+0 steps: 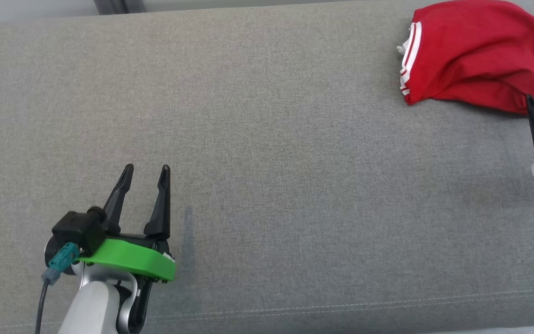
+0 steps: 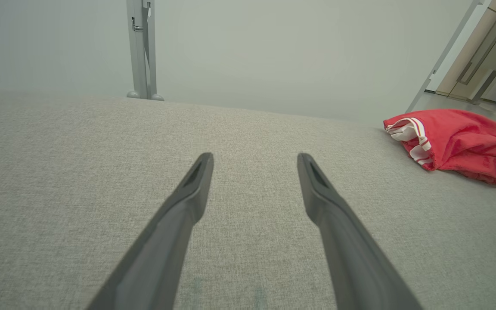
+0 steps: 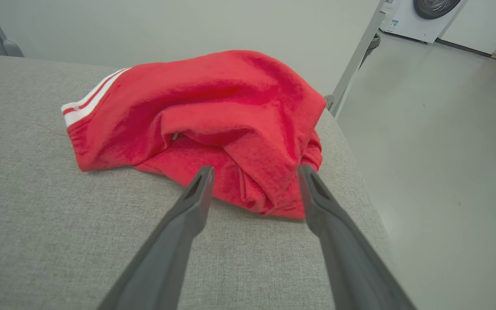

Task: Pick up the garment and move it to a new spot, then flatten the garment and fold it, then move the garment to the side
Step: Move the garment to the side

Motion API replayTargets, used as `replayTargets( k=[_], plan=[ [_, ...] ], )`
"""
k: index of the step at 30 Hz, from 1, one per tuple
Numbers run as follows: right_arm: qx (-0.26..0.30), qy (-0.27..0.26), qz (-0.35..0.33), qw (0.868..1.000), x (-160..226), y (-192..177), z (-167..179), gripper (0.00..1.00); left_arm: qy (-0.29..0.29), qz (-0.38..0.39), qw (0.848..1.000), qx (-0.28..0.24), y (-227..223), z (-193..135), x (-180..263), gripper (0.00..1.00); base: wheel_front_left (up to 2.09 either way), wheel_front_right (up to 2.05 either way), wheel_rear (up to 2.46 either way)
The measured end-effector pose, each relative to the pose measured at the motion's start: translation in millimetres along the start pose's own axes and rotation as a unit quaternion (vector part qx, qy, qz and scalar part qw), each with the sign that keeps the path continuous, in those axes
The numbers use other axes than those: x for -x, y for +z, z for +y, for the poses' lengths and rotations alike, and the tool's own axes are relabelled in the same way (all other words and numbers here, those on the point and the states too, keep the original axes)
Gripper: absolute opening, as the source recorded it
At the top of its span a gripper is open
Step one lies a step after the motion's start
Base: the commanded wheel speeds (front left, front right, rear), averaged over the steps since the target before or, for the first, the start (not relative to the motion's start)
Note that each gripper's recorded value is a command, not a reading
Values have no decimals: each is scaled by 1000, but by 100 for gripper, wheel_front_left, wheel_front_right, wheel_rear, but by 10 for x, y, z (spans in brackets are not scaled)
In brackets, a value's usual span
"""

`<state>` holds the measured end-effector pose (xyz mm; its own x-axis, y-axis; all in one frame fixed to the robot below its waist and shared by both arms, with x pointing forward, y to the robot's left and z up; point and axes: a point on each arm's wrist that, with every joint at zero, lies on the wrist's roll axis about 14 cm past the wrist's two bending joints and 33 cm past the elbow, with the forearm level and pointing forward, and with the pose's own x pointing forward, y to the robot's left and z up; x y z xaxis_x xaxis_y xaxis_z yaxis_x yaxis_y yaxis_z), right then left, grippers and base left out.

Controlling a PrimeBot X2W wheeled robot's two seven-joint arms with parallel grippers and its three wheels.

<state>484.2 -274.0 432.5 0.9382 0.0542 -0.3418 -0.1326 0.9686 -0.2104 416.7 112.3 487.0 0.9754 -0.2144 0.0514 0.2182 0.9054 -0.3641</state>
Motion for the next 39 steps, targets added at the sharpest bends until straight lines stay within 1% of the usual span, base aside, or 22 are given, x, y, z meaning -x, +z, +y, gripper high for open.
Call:
replayTargets(
  k=[4, 8, 17, 22, 24, 25, 26, 28, 33, 39],
  plan=[
    [12, -7, 8, 1000, -96, -32, 7, 100, 0, 7, 1000, 1, -54, 3, -2, 100, 0, 0, 0],
    [20, -17, 40, 999, -165, -175, -11, 100, 7, 12, 1000, 1, -93, 60, 5, 100, 0, 0, 0],
    [23, -24, 49, 998, -405, -191, 25, 100, 28, 21, 999, -2, -156, 225, 16, 100, 0, 0, 0],
    [25, -29, 66, 997, -498, -285, 52, 100, 35, 24, 999, -4, -178, 294, -10, 100, 0, 0, 0],
    [24, -29, 78, 996, -514, -349, 77, 91, 41, 25, 999, -5, -185, 336, -3, 100, 0, 0, 0],
    [24, -30, 80, 996, -521, -366, 92, 61, 44, 25, 999, -6, -185, 355, 0, 100, 0, 0, 0],
    [23, -29, 80, 996, -529, -373, 111, 28, 45, 25, 999, -6, -184, 369, 3, 100, 0, 0, 0],
    [22, -34, 78, 996, -541, -364, 107, 0, 47, 25, 999, -7, -184, 385, 6, 100, 0, 0, 0],
    [13, -49, 75, 996, -532, -349, 13, 0, 50, 25, 998, -7, -178, 399, 8, 100, 0, 0, 0],
    [-25, -79, 61, 995, -479, -298, -160, 0, 48, 22, 999, -7, -159, 391, -1, 100, 0, 0, 0]
  ],
)
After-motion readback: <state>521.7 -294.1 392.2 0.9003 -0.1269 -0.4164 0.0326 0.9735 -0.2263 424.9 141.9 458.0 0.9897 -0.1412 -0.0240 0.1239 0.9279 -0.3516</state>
